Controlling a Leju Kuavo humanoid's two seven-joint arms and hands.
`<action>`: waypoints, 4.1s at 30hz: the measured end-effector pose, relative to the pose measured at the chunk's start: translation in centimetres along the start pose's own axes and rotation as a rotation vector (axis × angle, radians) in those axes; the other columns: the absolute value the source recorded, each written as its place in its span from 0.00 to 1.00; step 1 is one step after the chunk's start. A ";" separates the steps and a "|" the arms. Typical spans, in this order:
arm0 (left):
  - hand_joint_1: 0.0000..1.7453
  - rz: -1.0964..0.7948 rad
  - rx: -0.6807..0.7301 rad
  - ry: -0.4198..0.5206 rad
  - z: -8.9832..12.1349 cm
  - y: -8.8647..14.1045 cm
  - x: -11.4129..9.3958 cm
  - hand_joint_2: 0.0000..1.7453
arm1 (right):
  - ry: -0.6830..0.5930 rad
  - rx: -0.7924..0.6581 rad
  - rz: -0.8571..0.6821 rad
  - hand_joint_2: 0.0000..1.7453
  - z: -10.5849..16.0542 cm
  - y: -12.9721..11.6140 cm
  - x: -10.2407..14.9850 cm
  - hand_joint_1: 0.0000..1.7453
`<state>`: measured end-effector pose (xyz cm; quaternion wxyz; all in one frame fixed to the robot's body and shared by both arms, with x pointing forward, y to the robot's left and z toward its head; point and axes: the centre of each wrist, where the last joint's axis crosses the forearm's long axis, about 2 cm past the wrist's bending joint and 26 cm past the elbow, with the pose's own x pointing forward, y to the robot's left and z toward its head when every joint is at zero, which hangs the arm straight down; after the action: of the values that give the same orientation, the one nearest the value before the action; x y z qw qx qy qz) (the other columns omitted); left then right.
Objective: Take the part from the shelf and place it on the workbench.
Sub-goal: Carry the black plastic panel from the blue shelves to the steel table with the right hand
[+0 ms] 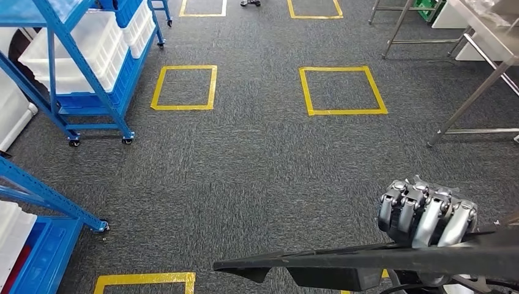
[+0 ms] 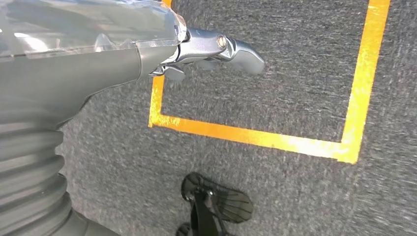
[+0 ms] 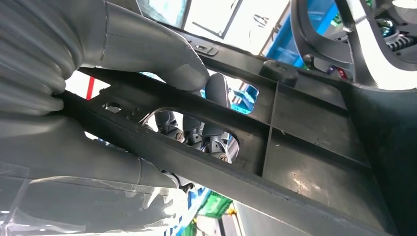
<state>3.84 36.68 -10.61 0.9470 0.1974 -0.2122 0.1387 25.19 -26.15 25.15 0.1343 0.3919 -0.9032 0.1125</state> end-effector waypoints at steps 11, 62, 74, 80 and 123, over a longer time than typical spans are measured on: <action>0.00 0.023 0.028 0.005 0.1 -0.2 0.0 1.00 | -0.005 0.009 0.006 1.00 -0.8 0.0 -0.7 0.90; 0.00 0.048 -0.047 -0.026 0.2 -1.1 0.3 1.00 | 0.015 0.136 0.036 1.00 -1.2 -1.2 3.3 0.90; 0.00 0.054 -0.030 0.005 0.6 -2.3 0.0 1.00 | 0.037 0.143 0.070 1.00 -1.5 -1.0 1.1 0.90; 0.00 0.070 -0.032 0.004 0.7 -2.5 0.1 1.00 | 0.051 0.131 0.054 1.00 -1.5 -0.3 -0.2 0.90; 0.00 0.097 -0.084 -0.049 0.5 -2.1 0.1 1.00 | 0.038 0.136 0.013 1.00 -2.3 0.4 -1.0 0.90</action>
<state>4.48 34.67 -10.81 0.9410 0.1502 -0.2505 0.1707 25.90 -24.45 26.94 0.1238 0.3920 -0.8932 0.1820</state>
